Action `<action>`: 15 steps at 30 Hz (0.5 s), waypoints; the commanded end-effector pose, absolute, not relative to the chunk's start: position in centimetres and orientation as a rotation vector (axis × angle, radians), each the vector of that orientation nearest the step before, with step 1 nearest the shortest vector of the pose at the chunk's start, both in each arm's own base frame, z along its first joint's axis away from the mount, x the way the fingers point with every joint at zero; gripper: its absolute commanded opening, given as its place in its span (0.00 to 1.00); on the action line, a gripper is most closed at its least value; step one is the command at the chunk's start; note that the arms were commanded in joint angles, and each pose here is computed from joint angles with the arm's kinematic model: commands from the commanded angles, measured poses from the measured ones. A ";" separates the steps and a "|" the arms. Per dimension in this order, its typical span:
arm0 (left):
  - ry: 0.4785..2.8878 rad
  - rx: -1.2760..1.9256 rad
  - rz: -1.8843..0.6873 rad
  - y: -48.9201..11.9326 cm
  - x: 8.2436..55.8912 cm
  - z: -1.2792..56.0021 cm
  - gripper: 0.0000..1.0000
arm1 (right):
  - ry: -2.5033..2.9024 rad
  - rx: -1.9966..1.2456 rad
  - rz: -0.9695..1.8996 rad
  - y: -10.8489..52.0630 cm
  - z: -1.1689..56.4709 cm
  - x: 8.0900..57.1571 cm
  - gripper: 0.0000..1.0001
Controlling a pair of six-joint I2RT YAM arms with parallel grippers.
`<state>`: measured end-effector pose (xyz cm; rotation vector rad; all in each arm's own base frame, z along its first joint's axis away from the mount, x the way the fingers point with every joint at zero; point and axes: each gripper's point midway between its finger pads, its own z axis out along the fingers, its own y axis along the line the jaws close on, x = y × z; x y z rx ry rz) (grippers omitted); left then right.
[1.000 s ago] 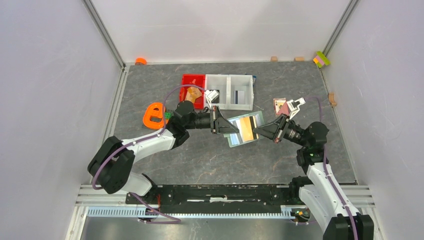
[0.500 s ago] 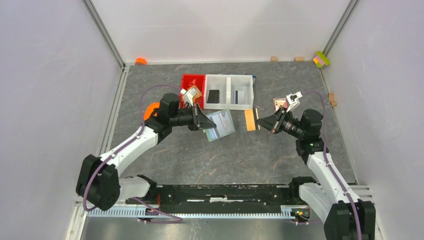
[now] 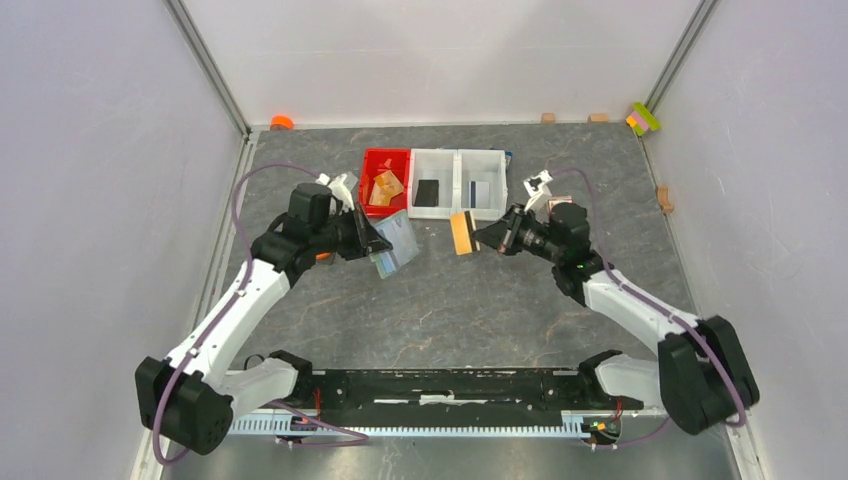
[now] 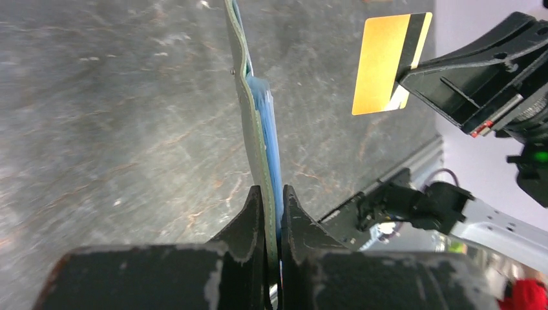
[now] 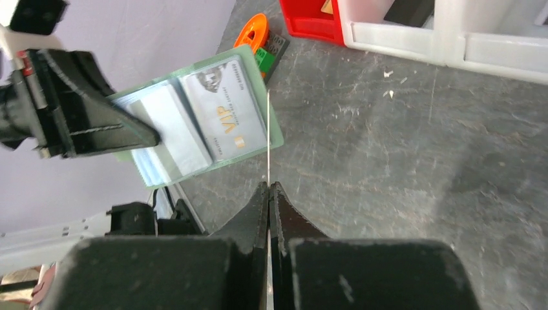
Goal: Take the credit cards out of the card holder
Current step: Place the credit card in the storage box.
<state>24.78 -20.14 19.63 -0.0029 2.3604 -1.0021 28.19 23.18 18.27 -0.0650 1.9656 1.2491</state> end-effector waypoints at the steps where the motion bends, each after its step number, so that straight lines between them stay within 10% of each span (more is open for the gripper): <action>1: 2.297 -0.036 -0.689 -15.7 25.9 22.1 0.02 | 1.844 -0.055 1.192 26.2 21.7 31.6 0.00; 15: 2.216 -0.173 -0.193 -7.4 25.4 23.1 0.02 | 1.844 -0.143 1.113 40.2 21.9 38.9 0.00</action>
